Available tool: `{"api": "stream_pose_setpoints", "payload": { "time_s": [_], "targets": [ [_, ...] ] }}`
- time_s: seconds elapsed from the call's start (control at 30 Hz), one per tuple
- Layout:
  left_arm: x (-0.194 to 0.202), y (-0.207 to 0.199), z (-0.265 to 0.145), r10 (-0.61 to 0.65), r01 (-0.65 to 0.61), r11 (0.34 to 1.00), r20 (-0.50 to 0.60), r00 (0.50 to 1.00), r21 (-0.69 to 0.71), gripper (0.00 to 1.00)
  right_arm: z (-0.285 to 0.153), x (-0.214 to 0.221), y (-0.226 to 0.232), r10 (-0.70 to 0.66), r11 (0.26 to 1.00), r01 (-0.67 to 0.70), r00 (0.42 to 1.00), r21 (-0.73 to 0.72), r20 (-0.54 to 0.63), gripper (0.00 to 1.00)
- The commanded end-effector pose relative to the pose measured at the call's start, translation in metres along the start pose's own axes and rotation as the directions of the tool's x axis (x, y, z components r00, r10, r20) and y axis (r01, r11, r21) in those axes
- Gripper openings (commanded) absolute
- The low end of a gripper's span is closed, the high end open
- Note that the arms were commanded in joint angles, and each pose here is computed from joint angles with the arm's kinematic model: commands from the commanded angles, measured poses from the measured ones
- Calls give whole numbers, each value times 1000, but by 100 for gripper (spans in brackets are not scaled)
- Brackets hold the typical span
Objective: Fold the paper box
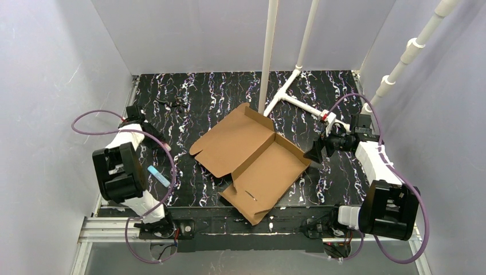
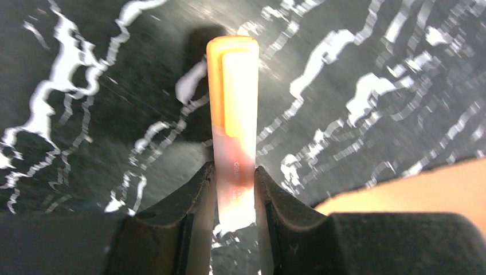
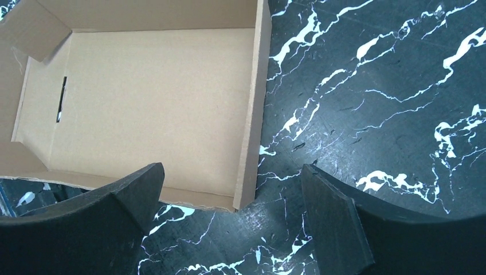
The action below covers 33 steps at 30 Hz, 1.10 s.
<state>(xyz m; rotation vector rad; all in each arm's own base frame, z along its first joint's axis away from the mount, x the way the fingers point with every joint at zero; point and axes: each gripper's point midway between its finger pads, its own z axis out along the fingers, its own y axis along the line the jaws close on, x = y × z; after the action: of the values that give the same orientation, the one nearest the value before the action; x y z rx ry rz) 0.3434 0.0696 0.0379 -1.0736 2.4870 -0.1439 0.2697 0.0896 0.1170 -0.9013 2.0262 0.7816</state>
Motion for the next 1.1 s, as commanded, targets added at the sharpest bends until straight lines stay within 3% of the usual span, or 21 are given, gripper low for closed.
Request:
{"api": "stream_pose_setpoints", "payload": {
  "time_s": [0.0,0.2,0.23,0.37,0.47,0.53,0.7,0.87,0.93,1.03,1.07],
  "targets": [
    [14,-45,-42,82,-85,969,20,996,231,12,-8,-19,8,-48,999,48,997,-13,55,98],
    [27,-83,-95,128,-156,864,89,988,480,1,-16,-32,17,-94,995,95,991,-6,92,98],
    [32,-93,-107,146,-179,823,103,984,540,0,-17,-34,17,-102,995,103,990,-4,98,98],
    [86,-142,-166,328,-301,553,129,936,777,0,-18,-38,19,-109,994,109,988,1,112,98],
    [137,-162,-199,451,-371,411,168,877,833,0,-18,-37,17,-102,995,102,989,5,107,98],
    [165,-170,-214,500,-406,352,197,843,843,0,-18,-37,16,-99,995,98,990,10,105,98],
    [225,-187,-217,609,-479,325,207,766,815,1,-19,-38,16,-99,995,98,989,17,107,98],
    [259,-198,-207,674,-524,324,197,712,788,0,-19,-36,14,-96,995,94,990,28,99,98],
    [261,-198,-205,683,-546,321,210,700,774,0,-19,-36,14,-95,995,92,991,29,97,98],
    [232,-184,-196,670,-635,390,267,692,666,0,-19,-36,14,-95,995,92,991,28,98,98],
    [224,-180,-201,668,-645,378,287,687,664,0,-19,-36,15,-94,995,91,991,27,98,98]
  ]
}}
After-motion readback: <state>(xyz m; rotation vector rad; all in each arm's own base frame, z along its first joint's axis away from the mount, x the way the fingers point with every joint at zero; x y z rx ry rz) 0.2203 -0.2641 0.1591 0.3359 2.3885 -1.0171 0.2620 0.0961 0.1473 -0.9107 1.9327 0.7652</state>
